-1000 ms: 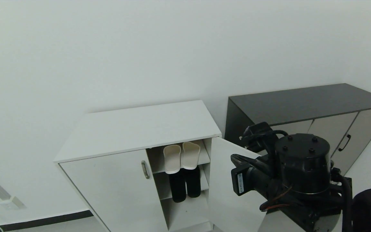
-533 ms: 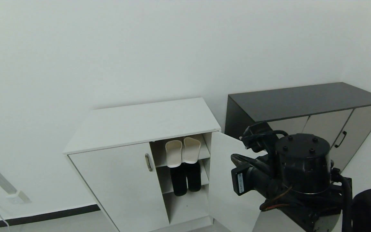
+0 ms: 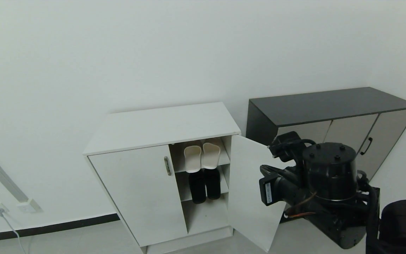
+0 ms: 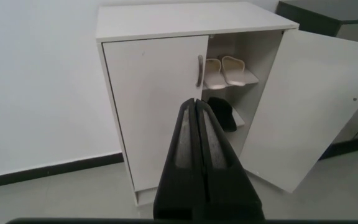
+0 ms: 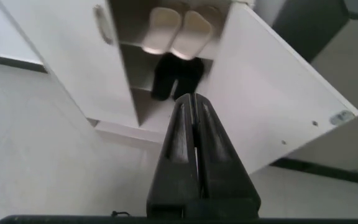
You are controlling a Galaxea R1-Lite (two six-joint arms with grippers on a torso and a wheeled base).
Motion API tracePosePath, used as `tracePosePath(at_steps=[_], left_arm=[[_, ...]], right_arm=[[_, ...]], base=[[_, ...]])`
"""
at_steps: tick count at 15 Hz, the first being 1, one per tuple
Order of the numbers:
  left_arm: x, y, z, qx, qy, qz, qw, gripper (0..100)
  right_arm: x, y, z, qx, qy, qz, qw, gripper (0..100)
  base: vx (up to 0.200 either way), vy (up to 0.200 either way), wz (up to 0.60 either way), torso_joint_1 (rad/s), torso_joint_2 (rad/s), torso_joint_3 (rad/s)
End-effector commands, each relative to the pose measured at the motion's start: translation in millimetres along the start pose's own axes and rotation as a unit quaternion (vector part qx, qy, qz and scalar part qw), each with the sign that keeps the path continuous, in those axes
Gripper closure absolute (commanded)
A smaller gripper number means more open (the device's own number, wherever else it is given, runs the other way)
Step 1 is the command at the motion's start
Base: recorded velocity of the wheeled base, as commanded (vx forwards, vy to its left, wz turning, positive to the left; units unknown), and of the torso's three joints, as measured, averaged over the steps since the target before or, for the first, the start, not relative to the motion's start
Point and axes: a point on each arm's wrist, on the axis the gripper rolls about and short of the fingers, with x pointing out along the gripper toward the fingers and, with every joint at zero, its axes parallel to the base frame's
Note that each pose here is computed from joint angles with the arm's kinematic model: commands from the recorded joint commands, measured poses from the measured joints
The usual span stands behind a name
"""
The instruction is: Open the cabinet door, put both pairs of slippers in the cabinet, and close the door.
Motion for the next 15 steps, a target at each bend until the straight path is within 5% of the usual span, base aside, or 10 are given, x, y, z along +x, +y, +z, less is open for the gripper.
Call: tracePosePath(at_steps=[1, 6, 15], left_arm=[[0.1, 0.0, -0.2, 0.0, 0.001, 0.002, 1.0, 100], [0.0, 0.0, 0.4, 0.0, 0.0, 0.001, 1.0, 100], [0.1, 0.0, 0.0, 0.0, 0.001, 0.001, 1.0, 100]], right_arm=[[21.5, -15.2, -3.6, 0.003, 0.012, -0.033, 0.999, 100], [72.4, -60.9, 14.2, 0.032, 0.003, -0.089, 0.996, 100], [146.6, -117.9, 1.0, 0.054, 0.013, -0.155, 0.986, 100]], base=[[0.0, 0.0, 0.0, 0.0, 0.0, 0.0], [0.0, 0.0, 0.0, 0.0, 0.0, 0.0], [0.0, 0.0, 0.0, 0.0, 0.0, 0.0]])
